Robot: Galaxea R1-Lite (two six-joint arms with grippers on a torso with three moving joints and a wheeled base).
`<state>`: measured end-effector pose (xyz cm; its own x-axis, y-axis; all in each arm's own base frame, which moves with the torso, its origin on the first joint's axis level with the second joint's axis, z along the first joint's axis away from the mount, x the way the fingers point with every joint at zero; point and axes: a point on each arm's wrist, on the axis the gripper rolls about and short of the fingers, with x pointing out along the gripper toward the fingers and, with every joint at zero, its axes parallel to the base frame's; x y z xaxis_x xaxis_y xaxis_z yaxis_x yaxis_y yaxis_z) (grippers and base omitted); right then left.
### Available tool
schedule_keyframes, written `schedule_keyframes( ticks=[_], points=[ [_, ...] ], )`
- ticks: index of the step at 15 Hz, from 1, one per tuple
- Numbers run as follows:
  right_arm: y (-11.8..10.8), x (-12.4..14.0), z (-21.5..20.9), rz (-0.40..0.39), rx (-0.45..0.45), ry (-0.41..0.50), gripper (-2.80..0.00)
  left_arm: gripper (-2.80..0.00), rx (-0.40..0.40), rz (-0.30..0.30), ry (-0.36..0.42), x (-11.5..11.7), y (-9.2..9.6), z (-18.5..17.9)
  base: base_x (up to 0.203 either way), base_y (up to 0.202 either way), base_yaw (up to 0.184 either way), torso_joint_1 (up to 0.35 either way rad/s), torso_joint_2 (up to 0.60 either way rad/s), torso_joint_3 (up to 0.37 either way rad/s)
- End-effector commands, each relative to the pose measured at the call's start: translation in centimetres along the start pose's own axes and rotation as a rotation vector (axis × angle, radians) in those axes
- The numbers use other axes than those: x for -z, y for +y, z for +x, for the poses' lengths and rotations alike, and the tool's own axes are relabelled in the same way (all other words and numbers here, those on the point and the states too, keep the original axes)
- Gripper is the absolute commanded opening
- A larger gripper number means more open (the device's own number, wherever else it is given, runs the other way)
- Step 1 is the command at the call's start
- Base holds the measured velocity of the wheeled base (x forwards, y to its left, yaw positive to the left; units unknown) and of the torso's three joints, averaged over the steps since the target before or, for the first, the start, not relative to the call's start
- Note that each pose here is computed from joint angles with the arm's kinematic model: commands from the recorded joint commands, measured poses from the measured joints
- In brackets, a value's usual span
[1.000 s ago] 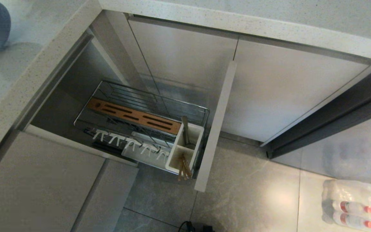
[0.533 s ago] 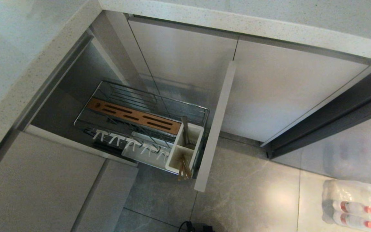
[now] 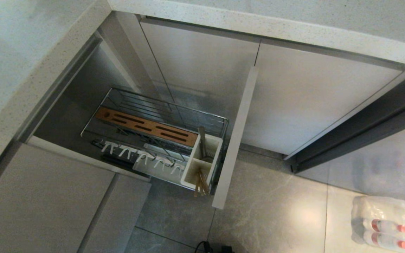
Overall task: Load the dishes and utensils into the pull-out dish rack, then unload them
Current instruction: Pick up the bowl and place it in the cupboard
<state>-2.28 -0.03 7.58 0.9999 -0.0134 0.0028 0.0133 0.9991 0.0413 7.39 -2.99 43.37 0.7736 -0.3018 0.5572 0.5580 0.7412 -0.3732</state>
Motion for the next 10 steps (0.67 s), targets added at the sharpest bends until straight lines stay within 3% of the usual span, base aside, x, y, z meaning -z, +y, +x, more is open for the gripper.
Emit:
schedule_keyframes(
  ticks=[1, 3, 7, 10],
  points=[
    [0.0, 0.0, 0.0, 0.000, 0.000, 0.001, -2.80, -2.80, 0.019, -0.097, 0.023, 0.5, -0.3, -0.4, 0.000, 0.000, 0.000, 0.000, 0.00, 0.000],
    [0.0, 0.0, 0.0, 0.000, 0.000, 0.001, -2.80, -2.80, -0.032, -0.193, 0.061, 2.2, -0.2, -0.4, 0.000, 0.000, 0.000, 0.000, 0.00, 0.000],
    [0.0, 0.0, 0.0, 0.000, 0.000, 0.001, -2.80, -2.80, -0.164, -0.295, 0.117, 5.7, 0.0, 1.5, 0.000, 0.000, 0.000, 0.000, 0.00, 0.000],
    [0.0, 0.0, 0.0, 0.000, 0.000, 0.001, -2.80, -2.80, -0.172, -0.344, 0.235, 9.9, -1.2, 4.0, 0.000, 0.000, 0.000, 0.000, 0.00, 0.000]
  ],
)
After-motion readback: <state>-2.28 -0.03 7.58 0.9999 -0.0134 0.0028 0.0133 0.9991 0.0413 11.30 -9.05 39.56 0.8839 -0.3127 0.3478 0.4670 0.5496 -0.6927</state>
